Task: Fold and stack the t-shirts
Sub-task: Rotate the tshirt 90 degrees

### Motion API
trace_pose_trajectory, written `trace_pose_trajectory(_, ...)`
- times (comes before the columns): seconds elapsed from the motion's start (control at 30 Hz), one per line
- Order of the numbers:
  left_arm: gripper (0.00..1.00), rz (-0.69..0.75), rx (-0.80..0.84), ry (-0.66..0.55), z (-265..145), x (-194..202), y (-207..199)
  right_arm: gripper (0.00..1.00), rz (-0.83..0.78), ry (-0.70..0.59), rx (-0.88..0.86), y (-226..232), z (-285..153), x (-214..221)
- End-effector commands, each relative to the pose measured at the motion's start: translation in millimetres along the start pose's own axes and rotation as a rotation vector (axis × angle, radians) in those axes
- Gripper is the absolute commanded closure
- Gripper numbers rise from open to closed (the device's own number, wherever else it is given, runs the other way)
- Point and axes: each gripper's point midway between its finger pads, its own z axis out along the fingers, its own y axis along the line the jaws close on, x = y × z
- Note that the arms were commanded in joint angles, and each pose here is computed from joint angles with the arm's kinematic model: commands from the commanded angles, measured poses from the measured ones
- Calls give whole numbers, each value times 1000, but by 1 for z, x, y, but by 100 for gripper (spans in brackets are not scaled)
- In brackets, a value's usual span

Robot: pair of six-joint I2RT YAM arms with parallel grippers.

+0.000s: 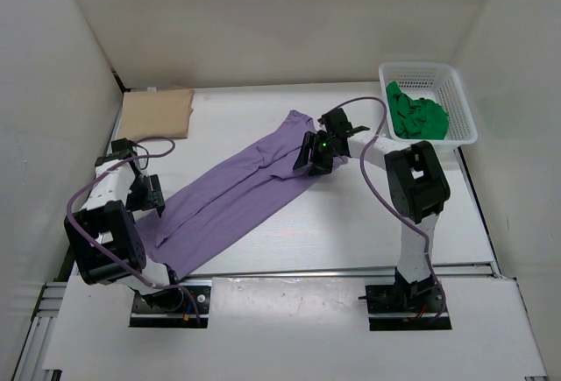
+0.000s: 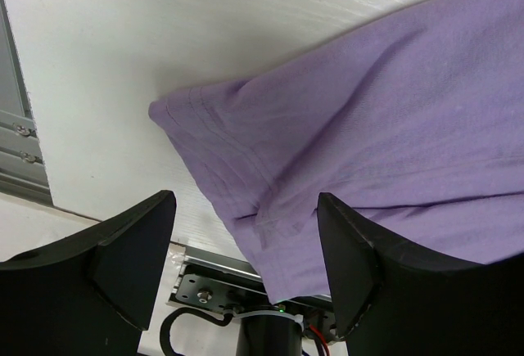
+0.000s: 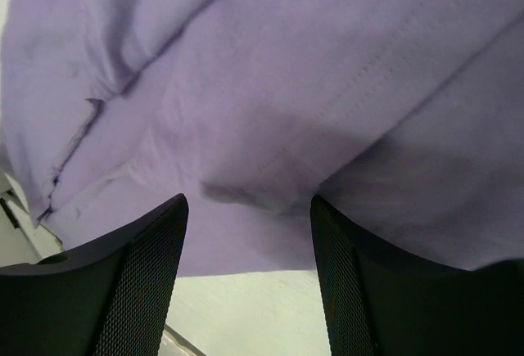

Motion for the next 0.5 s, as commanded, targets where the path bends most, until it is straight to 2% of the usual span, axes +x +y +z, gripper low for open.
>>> trace_pose_trajectory(0.0,19,-6,17,-42,-9,-7,-2,34,3,-33,17,-1,-11,-1)
trace_pose_trajectory(0.13,19,-5,17,-32,-7,-6,-3,34,3,-23,3,-3,-5,2)
trace_pose_trajectory(0.37,19,-5,26,-32,-7,-6,-4,34,-21,-85,-41,13,2,-26)
trace_pose_trajectory(0.47,19,-5,17,-32,-7,-6,-3,34,-22,-69,-29,9,8,-24)
